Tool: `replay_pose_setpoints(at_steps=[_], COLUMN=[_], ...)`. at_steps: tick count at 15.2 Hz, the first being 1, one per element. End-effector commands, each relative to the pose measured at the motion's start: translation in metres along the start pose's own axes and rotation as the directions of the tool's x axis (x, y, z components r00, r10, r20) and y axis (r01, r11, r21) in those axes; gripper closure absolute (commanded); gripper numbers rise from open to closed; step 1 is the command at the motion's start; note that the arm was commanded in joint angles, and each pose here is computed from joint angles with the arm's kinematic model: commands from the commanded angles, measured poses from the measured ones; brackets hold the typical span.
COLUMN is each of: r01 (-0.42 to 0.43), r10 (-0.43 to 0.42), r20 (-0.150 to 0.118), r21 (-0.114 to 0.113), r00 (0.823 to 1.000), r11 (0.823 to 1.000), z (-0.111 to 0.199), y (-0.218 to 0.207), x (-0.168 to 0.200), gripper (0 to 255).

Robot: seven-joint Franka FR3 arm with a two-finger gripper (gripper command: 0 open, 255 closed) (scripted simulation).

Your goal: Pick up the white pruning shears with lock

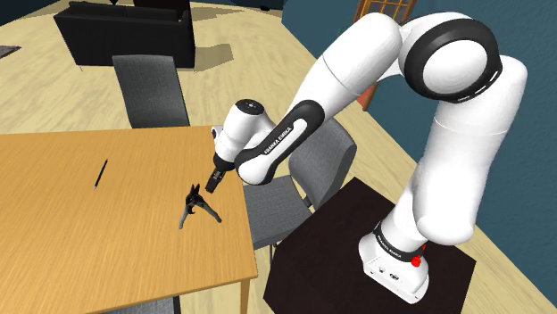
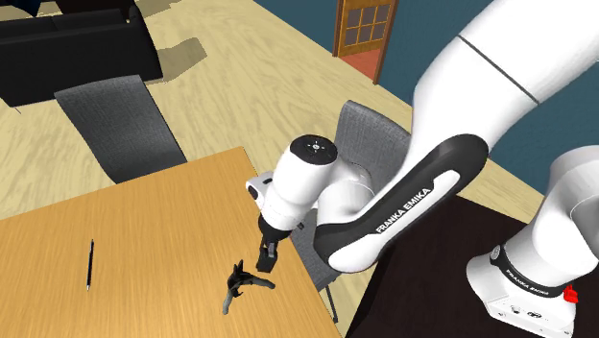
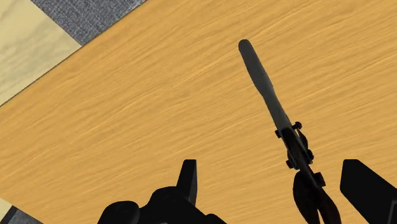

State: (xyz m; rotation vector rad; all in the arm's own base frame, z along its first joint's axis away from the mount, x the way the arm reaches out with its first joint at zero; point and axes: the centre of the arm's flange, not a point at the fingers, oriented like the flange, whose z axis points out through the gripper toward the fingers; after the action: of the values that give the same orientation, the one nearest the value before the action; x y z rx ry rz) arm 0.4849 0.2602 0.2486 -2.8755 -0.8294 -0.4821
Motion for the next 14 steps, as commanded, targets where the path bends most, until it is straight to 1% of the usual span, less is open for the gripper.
replay_pose_setpoints(at_steps=[1, 4, 12, 14], r01=[0.04, 0.1, 0.104, 0.104], r10=[-0.04, -0.099, -0.103, -0.103], r20=[-0.011, -0.028, -0.029, -0.029], r21=[0.011, 0.025, 0.026, 0.026], r00=[0.999, 0.995, 0.994, 0.994], r11=[0.999, 0.995, 0.994, 0.994], z=[0.021, 0.051, 0.091, 0.091], y=[-0.016, -0.036, -0.037, -0.037], x=[0.002, 0.011, -0.002, -0.002], gripper=[0, 0, 0, 0])
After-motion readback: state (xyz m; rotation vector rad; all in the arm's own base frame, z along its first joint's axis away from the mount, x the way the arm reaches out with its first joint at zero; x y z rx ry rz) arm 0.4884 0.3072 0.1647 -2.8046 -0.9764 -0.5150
